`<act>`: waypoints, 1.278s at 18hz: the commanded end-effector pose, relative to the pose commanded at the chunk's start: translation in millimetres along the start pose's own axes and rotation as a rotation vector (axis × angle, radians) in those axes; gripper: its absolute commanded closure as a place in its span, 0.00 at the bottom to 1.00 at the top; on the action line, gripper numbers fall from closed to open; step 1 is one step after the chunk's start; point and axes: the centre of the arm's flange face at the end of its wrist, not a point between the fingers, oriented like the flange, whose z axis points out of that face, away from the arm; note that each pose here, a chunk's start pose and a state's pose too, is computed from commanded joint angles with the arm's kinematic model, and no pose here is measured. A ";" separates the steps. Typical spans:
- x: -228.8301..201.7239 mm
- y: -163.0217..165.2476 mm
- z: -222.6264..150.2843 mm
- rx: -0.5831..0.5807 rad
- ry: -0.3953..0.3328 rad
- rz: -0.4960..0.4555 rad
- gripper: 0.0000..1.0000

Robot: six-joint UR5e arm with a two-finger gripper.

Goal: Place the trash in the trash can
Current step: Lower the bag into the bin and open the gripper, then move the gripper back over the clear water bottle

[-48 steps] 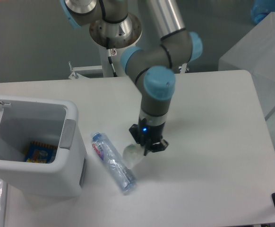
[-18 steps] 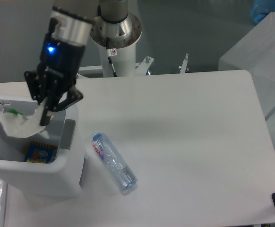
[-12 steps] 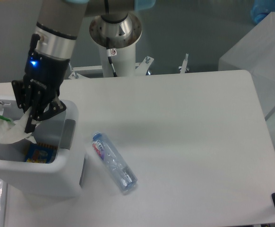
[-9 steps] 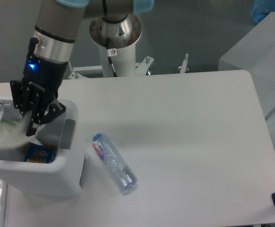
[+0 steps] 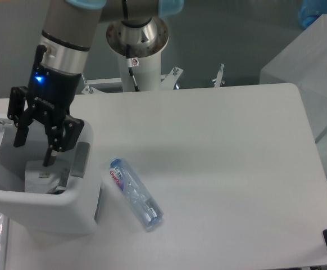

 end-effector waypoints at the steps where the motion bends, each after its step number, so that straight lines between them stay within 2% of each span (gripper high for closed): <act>1: -14.4 3.8 -4.6 0.001 -0.019 -0.070 0.00; 3: -45.0 12.9 -12.7 0.005 -0.058 -0.272 0.00; 5: -72.9 27.8 -15.8 0.000 -0.089 -0.414 0.00; 8: -99.9 50.4 -15.8 -0.018 -0.115 -0.547 0.00; 11: -124.5 79.5 16.3 -0.098 -0.166 -0.659 0.00; 13: -141.6 98.3 45.9 -0.161 -0.199 -0.696 0.00; 17: -169.2 134.7 110.0 -0.258 -0.173 -0.743 0.00; 19: -172.1 148.6 127.2 -0.291 -0.162 -0.758 0.00; 23: -179.9 187.8 165.8 -0.402 -0.210 -0.773 0.00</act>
